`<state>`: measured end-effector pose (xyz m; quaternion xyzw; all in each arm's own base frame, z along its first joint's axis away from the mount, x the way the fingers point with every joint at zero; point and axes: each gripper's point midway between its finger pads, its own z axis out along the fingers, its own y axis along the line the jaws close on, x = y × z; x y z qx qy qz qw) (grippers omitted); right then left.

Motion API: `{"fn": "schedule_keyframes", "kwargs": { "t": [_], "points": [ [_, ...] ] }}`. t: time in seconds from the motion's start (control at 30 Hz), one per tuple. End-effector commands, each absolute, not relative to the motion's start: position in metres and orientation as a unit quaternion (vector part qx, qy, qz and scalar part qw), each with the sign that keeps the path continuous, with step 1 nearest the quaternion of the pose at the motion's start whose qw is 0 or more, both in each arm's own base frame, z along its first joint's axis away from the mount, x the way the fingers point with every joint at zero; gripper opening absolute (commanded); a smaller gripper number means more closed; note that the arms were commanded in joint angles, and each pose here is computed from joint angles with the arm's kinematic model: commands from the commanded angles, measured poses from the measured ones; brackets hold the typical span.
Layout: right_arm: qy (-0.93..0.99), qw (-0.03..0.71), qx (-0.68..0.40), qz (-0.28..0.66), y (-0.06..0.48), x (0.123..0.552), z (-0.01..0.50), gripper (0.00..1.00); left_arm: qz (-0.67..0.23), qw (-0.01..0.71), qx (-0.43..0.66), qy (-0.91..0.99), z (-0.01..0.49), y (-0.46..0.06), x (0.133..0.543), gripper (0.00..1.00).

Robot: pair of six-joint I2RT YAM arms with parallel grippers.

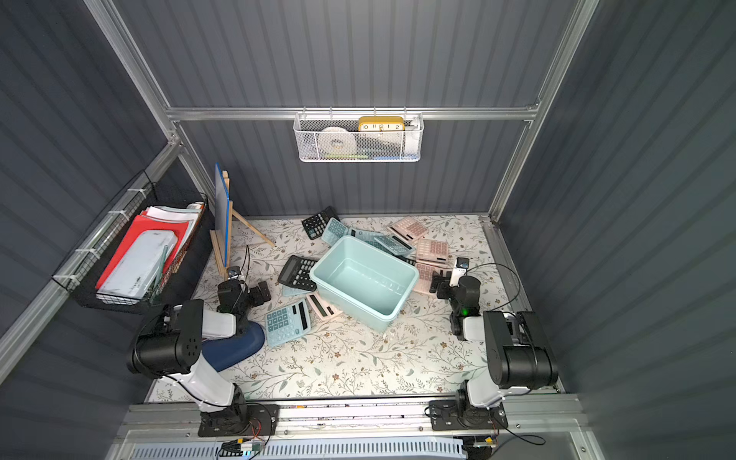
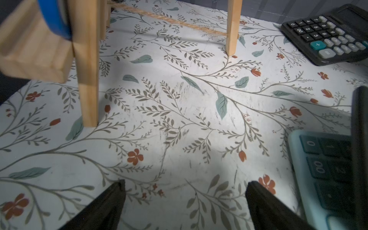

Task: Put the calculator in the storage box
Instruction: Adjust the storage box at the center of the board.

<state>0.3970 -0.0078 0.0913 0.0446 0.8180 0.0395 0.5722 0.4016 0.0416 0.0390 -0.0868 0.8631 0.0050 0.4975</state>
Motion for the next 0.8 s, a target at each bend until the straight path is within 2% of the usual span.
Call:
{"fn": "schedule_keyframes", "kwargs": {
  "t": [0.0, 0.77],
  "points": [
    [0.813, 0.58, 0.036, 0.041, -0.005, 0.3988, 0.0946, 0.99, 0.002, 0.501, -0.087, 0.861, 0.0431, 0.0424, 0.406, 0.99],
    [0.812, 0.58, 0.036, 0.041, -0.005, 0.3986, 0.0945, 0.99, 0.011, 0.508, -0.092, 0.857, 0.046, 0.0461, 0.4051, 0.99]
  ]
}}
